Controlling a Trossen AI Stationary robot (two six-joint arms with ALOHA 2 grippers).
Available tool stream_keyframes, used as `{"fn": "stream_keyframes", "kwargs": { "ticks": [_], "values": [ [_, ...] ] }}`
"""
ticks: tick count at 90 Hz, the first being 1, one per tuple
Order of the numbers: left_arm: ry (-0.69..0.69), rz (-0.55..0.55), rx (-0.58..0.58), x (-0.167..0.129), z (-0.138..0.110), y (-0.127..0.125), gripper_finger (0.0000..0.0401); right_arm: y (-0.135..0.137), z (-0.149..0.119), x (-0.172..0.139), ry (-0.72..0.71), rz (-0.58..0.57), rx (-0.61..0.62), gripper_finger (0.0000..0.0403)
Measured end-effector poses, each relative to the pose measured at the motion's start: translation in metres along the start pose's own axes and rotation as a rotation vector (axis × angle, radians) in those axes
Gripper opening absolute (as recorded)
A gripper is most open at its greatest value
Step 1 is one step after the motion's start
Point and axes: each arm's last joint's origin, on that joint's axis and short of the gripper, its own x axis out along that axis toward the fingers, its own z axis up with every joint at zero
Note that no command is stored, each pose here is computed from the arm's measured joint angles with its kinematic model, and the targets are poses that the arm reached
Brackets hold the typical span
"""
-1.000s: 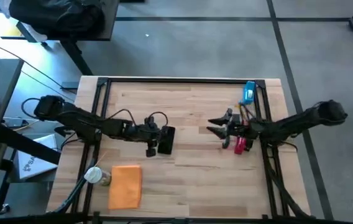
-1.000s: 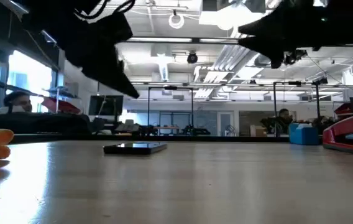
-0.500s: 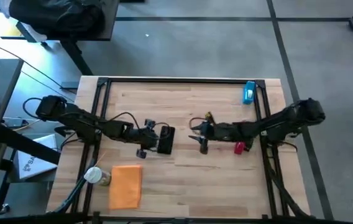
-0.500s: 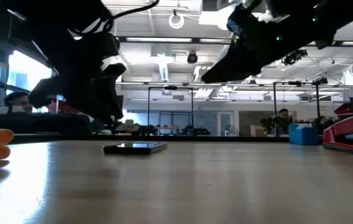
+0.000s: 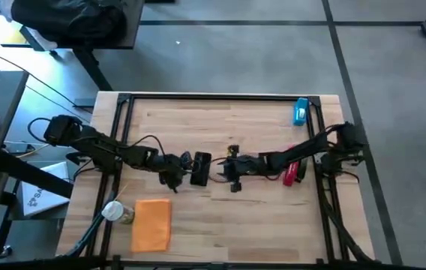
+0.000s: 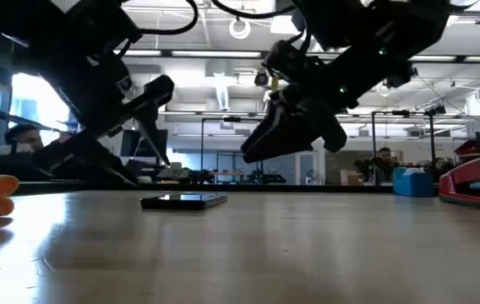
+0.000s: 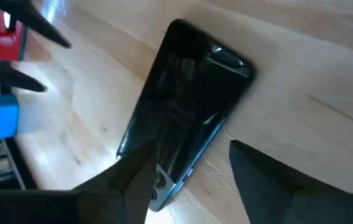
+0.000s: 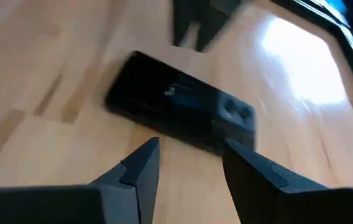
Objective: Apply microfiber cloth
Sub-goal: Spray the black cellphone using the spray bottle
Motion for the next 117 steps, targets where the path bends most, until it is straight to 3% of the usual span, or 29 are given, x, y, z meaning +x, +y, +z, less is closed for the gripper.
{"fn": "stream_keyframes", "kwargs": {
  "ticks": [11, 27, 48, 74, 107, 117],
  "values": [
    [0.009, -0.06, -0.012, 0.014, -0.007, -0.006, 0.0195, 0.0, 0.009, 0.013, 0.056, 0.039, -0.139, 0.0142],
    [0.039, -0.006, -0.033, 0.029, -0.01, -0.004, 0.0196, -0.002, 0.015, 0.026, 0.131, 0.073, -0.25, 0.0143],
    [0.018, 0.038, 0.03, 0.031, -0.006, -0.002, 0.0196, -0.001, 0.006, 0.027, 0.222, 0.064, -0.451, 0.0143],
    [-0.027, 0.031, 0.047, 0.039, -0.005, -0.005, 0.0196, 0.006, -0.007, 0.043, 0.239, 0.066, -0.696, 0.0142],
    [-0.051, 0.087, 0.006, 0.046, -0.003, -0.003, 0.0195, 0.012, -0.005, 0.055, 0.181, -0.013, -0.69, 0.0142],
    [-0.042, 0.149, -0.134, 0.044, -0.001, 0.003, 0.0192, 0.015, 0.007, 0.056, 0.171, -0.098, -0.647, 0.0142]
  ]
}}
